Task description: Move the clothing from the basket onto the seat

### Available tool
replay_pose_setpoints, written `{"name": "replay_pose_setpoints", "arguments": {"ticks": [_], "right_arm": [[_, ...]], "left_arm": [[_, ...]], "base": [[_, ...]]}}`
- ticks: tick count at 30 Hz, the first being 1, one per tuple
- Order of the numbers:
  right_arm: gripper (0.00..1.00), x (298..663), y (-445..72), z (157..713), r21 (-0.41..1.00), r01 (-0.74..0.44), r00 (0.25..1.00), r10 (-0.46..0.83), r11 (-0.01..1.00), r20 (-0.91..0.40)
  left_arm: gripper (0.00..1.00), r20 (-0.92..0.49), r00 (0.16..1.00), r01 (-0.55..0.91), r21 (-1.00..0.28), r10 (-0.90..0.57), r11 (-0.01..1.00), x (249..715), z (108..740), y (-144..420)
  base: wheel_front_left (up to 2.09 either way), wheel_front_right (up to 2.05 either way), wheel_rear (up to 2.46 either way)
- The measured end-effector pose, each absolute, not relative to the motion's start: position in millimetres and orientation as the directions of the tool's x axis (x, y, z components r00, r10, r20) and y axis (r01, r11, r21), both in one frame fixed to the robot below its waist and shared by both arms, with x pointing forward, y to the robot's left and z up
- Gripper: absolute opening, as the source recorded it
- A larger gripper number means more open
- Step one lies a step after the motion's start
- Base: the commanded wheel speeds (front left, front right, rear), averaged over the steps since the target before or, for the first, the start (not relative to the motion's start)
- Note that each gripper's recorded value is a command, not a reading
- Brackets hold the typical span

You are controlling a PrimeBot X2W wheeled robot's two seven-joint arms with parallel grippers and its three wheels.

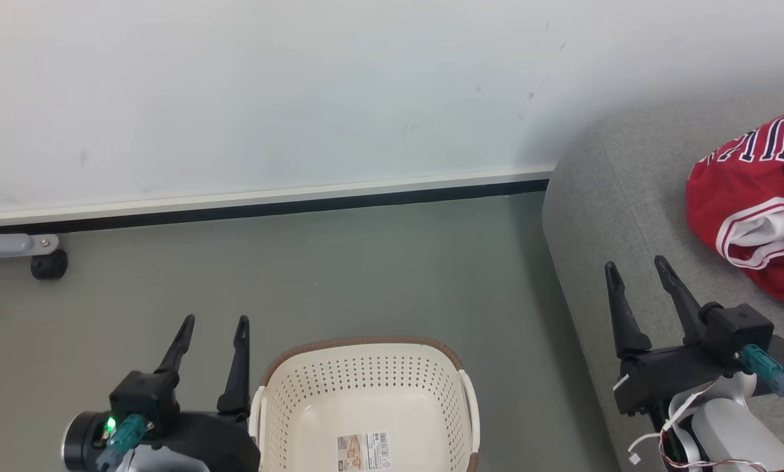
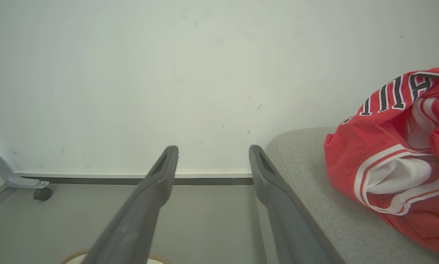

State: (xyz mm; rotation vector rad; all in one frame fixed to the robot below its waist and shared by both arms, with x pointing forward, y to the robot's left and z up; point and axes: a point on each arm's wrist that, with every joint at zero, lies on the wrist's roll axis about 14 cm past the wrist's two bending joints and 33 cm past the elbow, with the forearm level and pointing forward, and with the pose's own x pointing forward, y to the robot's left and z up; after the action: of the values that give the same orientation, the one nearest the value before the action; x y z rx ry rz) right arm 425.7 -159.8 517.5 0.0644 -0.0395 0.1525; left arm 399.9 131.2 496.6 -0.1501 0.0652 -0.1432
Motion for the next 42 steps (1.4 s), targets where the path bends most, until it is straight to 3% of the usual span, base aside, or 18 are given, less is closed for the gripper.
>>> {"name": "replay_pose_setpoints", "arguments": {"ticks": [15, 40, 41, 42], "right_arm": [[1.00, 417, -161, 525, 0.065, -0.148, 0.987, 0.144, 0.987, 0.066], [1.00, 414, -165, 527, 0.060, -0.132, 0.990, 0.129, 0.989, 0.059], [0.00, 414, -165, 527, 0.060, -0.132, 0.990, 0.129, 0.989, 0.059], [0.00, 414, -165, 525, 0.061, -0.133, 0.990, 0.129, 0.989, 0.055]], "left_arm": [[1.00, -0.048, 0.998, 0.030, -0.155, -0.038, 0.987, 394, 497, 164], [1.00, -0.070, 0.997, 0.010, -0.130, -0.019, 0.991, 392, 489, 168], [0.00, -0.070, 0.997, 0.010, -0.130, -0.019, 0.991, 392, 489, 168], [0.00, -0.075, 0.997, 0.009, -0.130, -0.019, 0.991, 392, 487, 168]], "base": [[0.00, 0.00, 0.00], [0.00, 0.00, 0.00], [0.00, 0.00, 0.00], [0.00, 0.00, 0.00]]}}
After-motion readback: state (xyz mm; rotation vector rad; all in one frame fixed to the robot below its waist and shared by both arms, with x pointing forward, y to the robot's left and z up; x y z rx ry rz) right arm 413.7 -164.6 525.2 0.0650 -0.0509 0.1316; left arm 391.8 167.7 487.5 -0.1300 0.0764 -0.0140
